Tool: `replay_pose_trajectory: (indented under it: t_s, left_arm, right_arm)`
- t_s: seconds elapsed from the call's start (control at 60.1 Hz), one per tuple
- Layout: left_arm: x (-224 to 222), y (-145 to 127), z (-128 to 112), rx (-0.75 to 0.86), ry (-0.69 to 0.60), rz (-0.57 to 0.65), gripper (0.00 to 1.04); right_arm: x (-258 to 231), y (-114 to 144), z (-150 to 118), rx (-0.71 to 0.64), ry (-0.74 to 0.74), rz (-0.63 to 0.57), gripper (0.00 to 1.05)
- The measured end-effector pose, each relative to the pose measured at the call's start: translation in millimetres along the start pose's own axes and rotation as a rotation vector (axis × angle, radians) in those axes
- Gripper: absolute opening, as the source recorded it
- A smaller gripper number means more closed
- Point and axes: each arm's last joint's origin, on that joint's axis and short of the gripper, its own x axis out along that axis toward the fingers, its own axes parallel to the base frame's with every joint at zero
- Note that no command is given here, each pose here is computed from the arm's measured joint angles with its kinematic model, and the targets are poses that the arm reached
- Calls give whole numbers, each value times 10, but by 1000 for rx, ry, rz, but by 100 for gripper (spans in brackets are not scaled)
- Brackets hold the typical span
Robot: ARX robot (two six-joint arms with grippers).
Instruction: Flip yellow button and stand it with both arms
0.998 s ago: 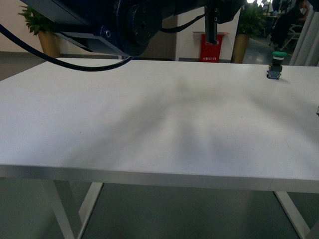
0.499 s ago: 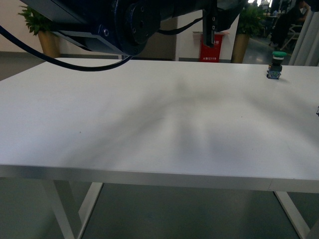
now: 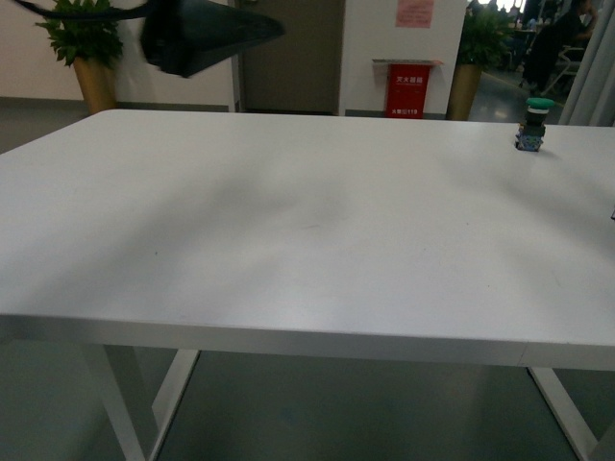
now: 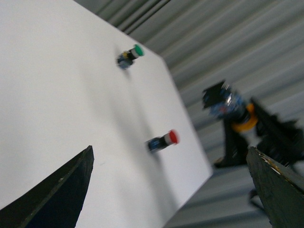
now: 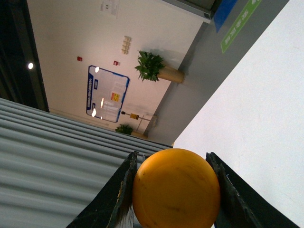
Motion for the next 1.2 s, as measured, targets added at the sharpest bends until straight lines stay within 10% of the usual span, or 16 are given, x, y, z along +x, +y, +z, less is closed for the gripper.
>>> replay_pose_trajectory:
  t_s: [0.1,0.333,0.682,1.197]
  left_arm:
    - [-559,75,-409,410,91,205,99]
    - [-1299,356,-1041,683,264,388,99]
    - [-1771,483,-1761,584,427,393,99]
    - [-1733,505,-1870,582,428,424,99]
  right_arm:
    - [-5,-8,16,-10,-2,-7,37]
    - [-7,-20,25,-15,-5,-15,37]
    - [-16,-27,49,-18,-10,-18,37]
    - [-55,-51,132,-15,-25,-23,37]
